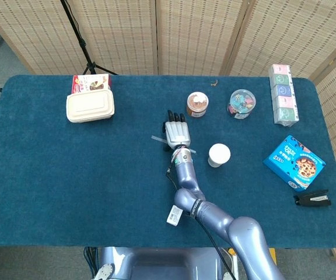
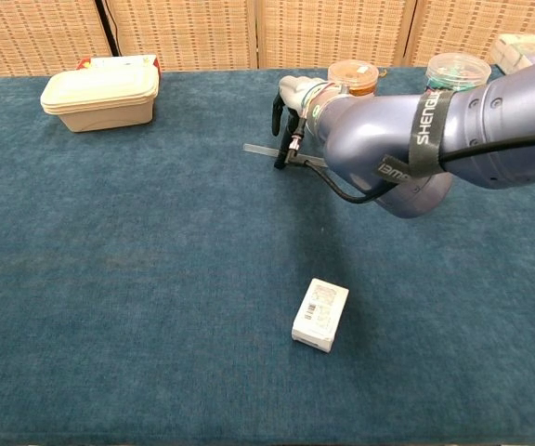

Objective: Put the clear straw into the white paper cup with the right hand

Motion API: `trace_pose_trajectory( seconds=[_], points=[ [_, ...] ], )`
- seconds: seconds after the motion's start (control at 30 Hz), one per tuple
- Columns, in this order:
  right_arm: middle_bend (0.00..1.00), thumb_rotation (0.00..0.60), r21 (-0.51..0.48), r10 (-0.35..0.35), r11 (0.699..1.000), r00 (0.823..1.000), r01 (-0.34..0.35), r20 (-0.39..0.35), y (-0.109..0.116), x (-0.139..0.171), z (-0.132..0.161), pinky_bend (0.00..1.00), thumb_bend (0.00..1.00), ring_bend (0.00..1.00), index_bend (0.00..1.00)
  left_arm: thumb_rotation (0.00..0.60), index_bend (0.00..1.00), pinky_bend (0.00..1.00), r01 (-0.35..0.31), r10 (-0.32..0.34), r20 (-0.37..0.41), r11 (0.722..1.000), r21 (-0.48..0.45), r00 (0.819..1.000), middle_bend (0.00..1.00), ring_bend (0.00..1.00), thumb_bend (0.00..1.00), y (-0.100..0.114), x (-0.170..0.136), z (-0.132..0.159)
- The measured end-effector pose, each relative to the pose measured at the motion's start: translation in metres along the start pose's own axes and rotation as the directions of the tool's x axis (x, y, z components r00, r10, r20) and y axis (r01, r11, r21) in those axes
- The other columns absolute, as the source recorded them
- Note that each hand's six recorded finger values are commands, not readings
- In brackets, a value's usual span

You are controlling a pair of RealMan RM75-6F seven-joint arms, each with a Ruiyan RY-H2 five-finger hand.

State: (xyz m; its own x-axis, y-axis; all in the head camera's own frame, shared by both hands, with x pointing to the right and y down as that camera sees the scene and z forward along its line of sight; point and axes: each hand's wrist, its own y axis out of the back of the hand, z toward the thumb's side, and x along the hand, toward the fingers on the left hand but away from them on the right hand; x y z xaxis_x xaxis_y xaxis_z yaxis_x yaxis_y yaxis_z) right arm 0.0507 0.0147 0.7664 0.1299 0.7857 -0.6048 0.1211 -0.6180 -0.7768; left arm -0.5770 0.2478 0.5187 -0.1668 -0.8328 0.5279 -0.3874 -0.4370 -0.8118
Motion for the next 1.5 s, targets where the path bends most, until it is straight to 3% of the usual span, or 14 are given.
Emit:
trace_pose_trajectory(
  seconds=[0.1, 0.4, 0.93, 1.5],
  points=[
    [0.00, 0.600, -0.009, 0.008, 1.000, 1.000, -0.008, 0.002, -0.001, -0.001, 0.000, 0.00, 0.20, 0.00, 0.46, 0.600, 0.00, 0.00, 0.002, -0.002, -0.001, 1.000, 0.000, 1.000, 0.00, 0.00, 0.00, 0.000, 0.000, 0.000],
    [0.00, 0.600, -0.010, 0.014, 1.000, 1.000, -0.014, -0.012, 0.000, -0.002, 0.001, 0.00, 0.30, 0.00, 0.48, 0.600, 0.00, 0.00, 0.004, -0.004, -0.002, 1.000, 0.003, 1.000, 0.00, 0.00, 0.00, -0.001, 0.000, 0.000],
    [0.00, 0.600, 0.007, 0.034, 0.999, 0.999, -0.034, 0.006, -0.003, -0.003, -0.006, 0.00, 0.34, 0.00, 0.48, 0.600, 0.00, 0.00, 0.003, -0.003, -0.004, 1.000, 0.004, 1.000, 0.00, 0.00, 0.00, -0.002, 0.001, 0.000],
    [0.00, 0.600, 0.017, 0.063, 0.998, 0.998, -0.064, 0.024, -0.005, -0.004, -0.010, 0.00, 0.46, 0.00, 0.52, 0.600, 0.00, 0.00, 0.006, -0.006, -0.005, 1.000, 0.001, 1.000, 0.00, 0.00, 0.00, -0.002, 0.002, 0.000]
  ],
)
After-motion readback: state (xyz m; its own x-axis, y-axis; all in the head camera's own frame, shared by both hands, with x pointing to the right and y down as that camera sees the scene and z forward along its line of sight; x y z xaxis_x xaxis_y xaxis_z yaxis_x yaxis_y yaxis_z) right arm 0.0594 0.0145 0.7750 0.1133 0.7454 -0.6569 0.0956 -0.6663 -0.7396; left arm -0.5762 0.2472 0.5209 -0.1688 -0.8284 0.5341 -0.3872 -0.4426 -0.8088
